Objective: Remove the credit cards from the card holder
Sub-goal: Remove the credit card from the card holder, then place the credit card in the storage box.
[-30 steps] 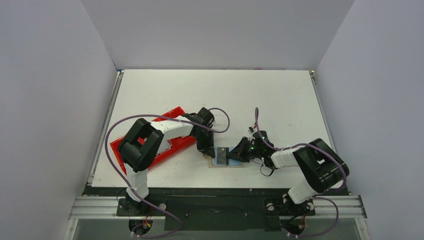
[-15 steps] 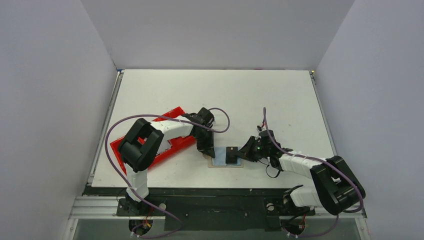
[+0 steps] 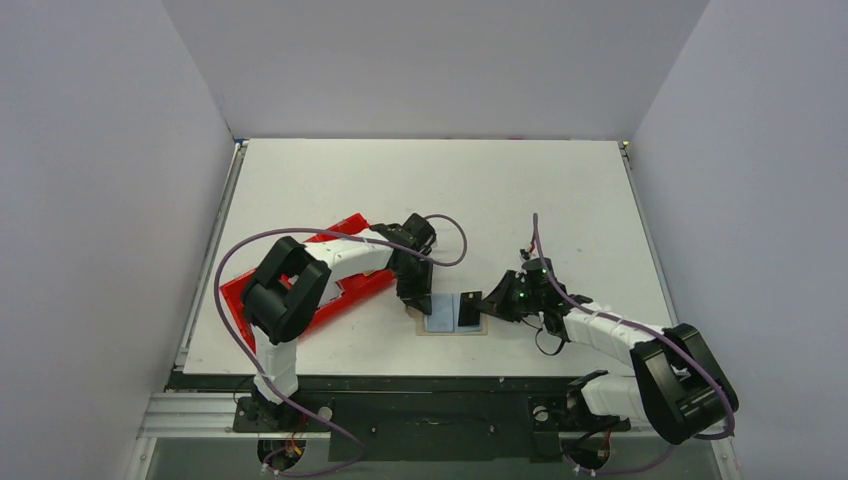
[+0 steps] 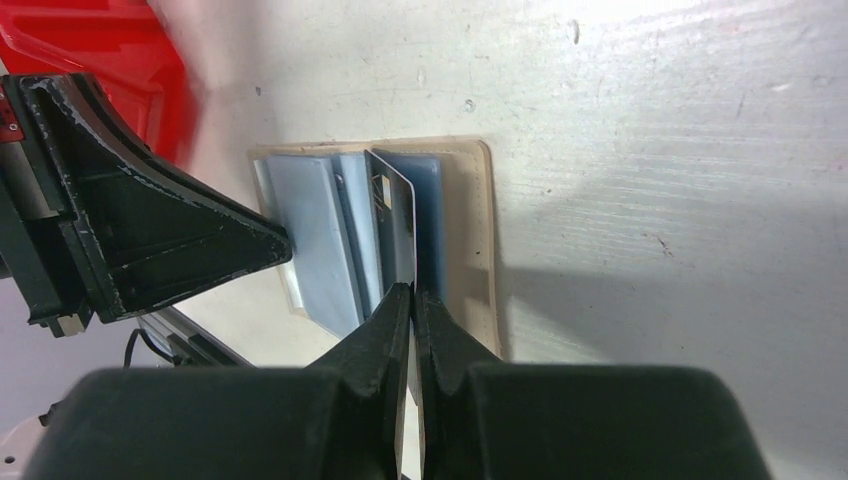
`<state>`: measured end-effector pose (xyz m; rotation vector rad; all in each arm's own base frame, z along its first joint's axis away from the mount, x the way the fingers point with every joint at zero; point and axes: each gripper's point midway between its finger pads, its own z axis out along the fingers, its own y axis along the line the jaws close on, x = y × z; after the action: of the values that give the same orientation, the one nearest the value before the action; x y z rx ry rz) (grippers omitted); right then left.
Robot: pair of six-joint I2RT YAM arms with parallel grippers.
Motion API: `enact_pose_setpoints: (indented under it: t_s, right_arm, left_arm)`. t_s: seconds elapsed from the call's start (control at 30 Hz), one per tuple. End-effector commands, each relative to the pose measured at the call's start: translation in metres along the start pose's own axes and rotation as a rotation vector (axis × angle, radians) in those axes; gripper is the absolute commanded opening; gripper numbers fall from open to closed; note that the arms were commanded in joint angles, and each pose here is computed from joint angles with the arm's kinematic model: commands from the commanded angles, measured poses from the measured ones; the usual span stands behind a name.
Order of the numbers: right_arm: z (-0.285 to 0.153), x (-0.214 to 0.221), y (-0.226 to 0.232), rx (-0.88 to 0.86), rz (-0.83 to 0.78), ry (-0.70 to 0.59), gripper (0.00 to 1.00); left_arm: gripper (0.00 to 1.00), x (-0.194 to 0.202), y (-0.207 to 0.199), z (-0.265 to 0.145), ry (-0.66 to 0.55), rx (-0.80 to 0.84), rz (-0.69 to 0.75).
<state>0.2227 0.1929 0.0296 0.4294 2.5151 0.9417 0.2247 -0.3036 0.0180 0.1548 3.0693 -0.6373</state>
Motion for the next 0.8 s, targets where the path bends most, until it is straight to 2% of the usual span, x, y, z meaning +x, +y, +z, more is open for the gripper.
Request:
enact_pose_setpoints:
  t_s: [0.0, 0.07, 0.13, 0.4, 0.63, 0.77]
  right_arm:
    - [-0.006, -0.024, 0.018, -0.017, -0.037, -0.065, 0.0]
    - [-0.007, -0.027, 0.022, -0.018, -0.041, -0.067, 0.0]
    - [-0.009, -0.033, 0.025, -0.016, -0.049, -0.075, 0.0]
    - [-0.018, -0.057, 0.058, -0.083, -0.035, -0.097, 0.0]
    - [-0.027, -0.08, 0.113, -0.244, -0.007, -0.093, 0.0]
    - [-0.034, -0.087, 0.142, -0.361, 0.018, -0.084, 0.0]
  left_arm:
    - [0.19, -0.031, -0.002, -0.009, -0.111, -0.055, 0.071]
    - [0.29, -0.039, -0.017, -0.022, -0.141, -0.018, 0.088]
    - [0.35, -0.046, -0.03, -0.035, -0.162, 0.021, 0.104]
    - [0.45, -0.06, -0.061, -0.081, -0.225, 0.216, 0.098]
    - [0.5, -0.078, -0.074, -0.133, -0.301, 0.519, 0.042]
    - [0.52, -0.081, -0.075, -0.153, -0.319, 0.624, 0.033]
